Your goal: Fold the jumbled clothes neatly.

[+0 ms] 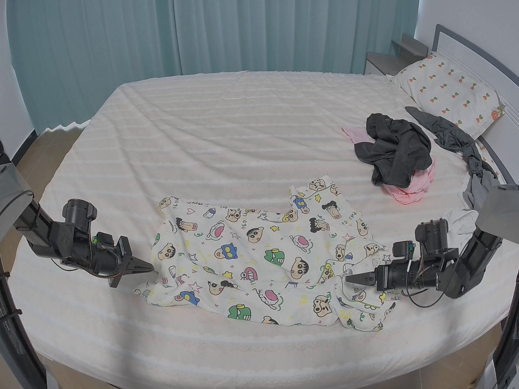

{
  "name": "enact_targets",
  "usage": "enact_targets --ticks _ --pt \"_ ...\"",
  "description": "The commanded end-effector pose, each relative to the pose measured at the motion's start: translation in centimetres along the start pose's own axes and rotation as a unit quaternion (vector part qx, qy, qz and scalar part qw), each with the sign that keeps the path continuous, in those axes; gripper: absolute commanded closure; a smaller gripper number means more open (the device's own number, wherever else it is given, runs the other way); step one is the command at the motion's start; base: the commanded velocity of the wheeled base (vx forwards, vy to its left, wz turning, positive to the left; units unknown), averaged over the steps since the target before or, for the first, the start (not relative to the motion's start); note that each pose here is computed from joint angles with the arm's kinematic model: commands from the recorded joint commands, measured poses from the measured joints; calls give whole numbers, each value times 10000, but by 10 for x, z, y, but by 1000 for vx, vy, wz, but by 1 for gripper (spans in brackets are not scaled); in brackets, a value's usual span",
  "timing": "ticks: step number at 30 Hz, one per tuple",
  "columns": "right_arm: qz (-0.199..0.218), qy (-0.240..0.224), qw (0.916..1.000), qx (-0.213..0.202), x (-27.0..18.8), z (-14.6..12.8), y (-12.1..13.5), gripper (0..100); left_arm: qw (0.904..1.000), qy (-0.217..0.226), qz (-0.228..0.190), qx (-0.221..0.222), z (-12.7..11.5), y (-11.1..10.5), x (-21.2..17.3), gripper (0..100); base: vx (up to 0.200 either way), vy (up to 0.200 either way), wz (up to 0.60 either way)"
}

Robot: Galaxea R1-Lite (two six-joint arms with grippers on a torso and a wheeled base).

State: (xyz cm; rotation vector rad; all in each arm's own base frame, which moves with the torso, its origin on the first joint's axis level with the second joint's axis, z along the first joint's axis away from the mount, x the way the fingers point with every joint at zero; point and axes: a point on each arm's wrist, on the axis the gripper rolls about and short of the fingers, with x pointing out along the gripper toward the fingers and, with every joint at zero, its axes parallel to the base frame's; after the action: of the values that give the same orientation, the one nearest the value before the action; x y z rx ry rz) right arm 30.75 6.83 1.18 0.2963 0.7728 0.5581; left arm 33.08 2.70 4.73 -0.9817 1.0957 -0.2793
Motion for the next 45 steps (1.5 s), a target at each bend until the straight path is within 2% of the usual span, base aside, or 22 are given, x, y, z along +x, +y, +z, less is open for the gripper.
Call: enact_targets --ticks 1,5,17,31,37,38,45 --pt "70 314 9946 -991 2 77 11 0 9993 184 -193 262 -8 13 -8 100 0 0 0" --pt "375 546 9928 -999 6 84 8 0 9993 178 -183 275 -8 14 -8 100 0 0 0" --pt "481 1033 9895 -886 33 67 -9 0 9993 197 -176 278 -9 14 -7 100 0 0 0" --pt "618 1474 9836 -833 51 42 -3 0 9993 197 -176 278 -9 14 -7 100 0 0 0" --pt "647 1528 9825 -840 55 39 -2 0 9993 194 -170 279 -9 14 -7 100 0 0 0" --pt "641 1525 9827 -827 55 39 -3 100 9993 194 -170 279 -9 14 -7 100 0 0 0" --pt "870 1396 9832 -795 47 46 1 100 9993 194 -170 279 -9 15 -7 100 0 0 0"
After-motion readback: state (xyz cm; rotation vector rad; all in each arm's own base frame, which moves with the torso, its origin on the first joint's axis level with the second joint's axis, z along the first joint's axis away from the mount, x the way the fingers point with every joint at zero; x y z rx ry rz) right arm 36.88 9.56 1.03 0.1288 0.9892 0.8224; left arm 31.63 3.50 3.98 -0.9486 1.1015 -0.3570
